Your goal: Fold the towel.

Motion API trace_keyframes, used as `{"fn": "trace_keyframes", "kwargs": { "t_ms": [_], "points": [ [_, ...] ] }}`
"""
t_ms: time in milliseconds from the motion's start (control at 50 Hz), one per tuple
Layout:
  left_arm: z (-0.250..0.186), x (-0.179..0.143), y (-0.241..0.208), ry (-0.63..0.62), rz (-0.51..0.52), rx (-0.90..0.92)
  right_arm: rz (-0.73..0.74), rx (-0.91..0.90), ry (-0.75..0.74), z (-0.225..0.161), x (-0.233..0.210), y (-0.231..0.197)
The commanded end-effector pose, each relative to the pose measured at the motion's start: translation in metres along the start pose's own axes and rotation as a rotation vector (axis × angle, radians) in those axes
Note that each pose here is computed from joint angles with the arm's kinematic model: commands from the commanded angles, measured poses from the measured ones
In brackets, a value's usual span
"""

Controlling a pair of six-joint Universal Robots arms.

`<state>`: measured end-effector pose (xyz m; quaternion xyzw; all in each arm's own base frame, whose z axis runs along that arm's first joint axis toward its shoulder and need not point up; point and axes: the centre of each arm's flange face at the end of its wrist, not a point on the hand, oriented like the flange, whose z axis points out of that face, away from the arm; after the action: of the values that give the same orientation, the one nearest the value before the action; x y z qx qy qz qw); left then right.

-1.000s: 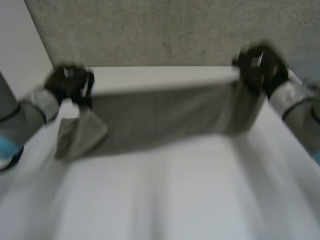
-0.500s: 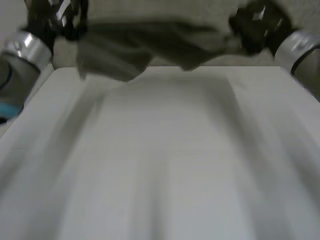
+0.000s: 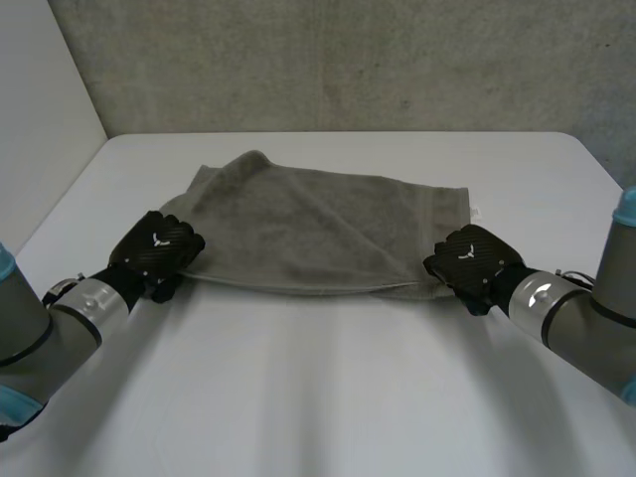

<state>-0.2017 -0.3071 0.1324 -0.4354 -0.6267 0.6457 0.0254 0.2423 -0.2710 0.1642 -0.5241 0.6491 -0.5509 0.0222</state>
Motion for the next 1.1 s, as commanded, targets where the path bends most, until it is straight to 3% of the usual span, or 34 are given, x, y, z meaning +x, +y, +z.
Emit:
{"fn": "trace_keyframes", "kwargs": {
  "t_ms": [20,220,580,680,1100],
  "points": [
    [-0.002,-0.006,0.000,-0.026,-0.008,-0.003,0.017,0.005,0.022,-0.019,0.001,-0.006],
    [0.009,-0.008,0.008,-0.069,0.010,0.007,0.097,-0.030,0.117,-0.026,0.031,0.007],
    [0.015,-0.005,0.025,-0.100,-0.010,-0.045,0.108,-0.046,0.163,-0.023,0.042,0.016],
    [0.012,-0.004,0.027,-0.097,-0.016,-0.059,0.187,-0.057,0.223,-0.022,0.054,0.022],
    [-0.004,-0.012,0.005,-0.125,-0.008,-0.069,0.223,-0.074,0.203,-0.019,0.049,0.025]
  ]
}}
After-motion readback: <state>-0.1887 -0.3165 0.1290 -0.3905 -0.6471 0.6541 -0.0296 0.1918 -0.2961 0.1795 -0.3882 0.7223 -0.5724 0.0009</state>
